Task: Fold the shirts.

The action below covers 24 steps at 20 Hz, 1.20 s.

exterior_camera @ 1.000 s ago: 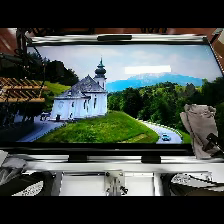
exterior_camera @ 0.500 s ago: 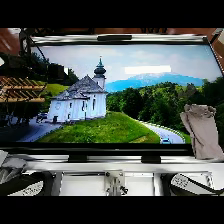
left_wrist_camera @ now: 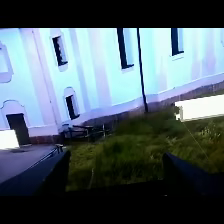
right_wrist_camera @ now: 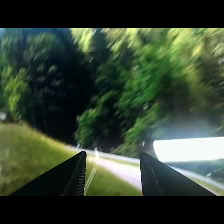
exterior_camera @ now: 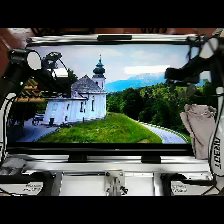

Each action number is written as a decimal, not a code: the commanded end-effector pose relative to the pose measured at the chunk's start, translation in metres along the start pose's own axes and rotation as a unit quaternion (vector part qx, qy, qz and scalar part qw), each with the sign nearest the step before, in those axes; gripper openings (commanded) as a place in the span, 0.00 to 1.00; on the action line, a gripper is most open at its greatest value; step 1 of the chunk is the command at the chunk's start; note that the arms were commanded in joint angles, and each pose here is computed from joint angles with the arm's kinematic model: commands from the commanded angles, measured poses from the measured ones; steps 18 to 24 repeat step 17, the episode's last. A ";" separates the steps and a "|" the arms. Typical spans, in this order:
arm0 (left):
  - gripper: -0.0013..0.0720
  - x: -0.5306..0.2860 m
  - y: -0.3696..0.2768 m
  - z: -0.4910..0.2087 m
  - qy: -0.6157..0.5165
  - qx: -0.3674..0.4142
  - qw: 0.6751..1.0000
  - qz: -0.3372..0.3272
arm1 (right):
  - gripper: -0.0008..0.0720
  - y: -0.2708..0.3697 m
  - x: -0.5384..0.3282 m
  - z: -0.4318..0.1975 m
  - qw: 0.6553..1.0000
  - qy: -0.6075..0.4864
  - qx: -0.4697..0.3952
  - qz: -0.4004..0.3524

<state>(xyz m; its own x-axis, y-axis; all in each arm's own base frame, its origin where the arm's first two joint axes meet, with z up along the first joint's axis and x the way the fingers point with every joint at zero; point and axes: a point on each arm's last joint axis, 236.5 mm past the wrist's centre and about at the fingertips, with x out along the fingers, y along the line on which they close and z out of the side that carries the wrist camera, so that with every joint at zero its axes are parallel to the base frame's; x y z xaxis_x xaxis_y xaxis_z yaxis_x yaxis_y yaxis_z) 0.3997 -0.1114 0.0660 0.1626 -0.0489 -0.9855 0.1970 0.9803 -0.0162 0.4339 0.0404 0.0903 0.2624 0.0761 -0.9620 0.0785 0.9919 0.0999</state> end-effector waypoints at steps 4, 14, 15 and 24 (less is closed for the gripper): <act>0.93 -0.002 -0.007 0.009 -0.023 0.004 1.000 0.007 | 0.64 0.023 0.028 -0.024 0.998 0.061 0.016 -0.009; 0.93 -0.004 -0.027 0.015 -0.041 0.035 0.999 0.000 | 0.64 0.022 0.028 -0.024 0.998 0.061 0.015 -0.010; 0.93 -0.004 -0.027 0.015 -0.041 0.035 0.999 0.000 | 0.64 0.022 0.028 -0.024 0.998 0.061 0.015 -0.010; 0.93 -0.004 -0.028 0.015 -0.041 0.035 0.999 0.000 | 0.64 0.022 0.028 -0.024 0.998 0.061 0.015 -0.010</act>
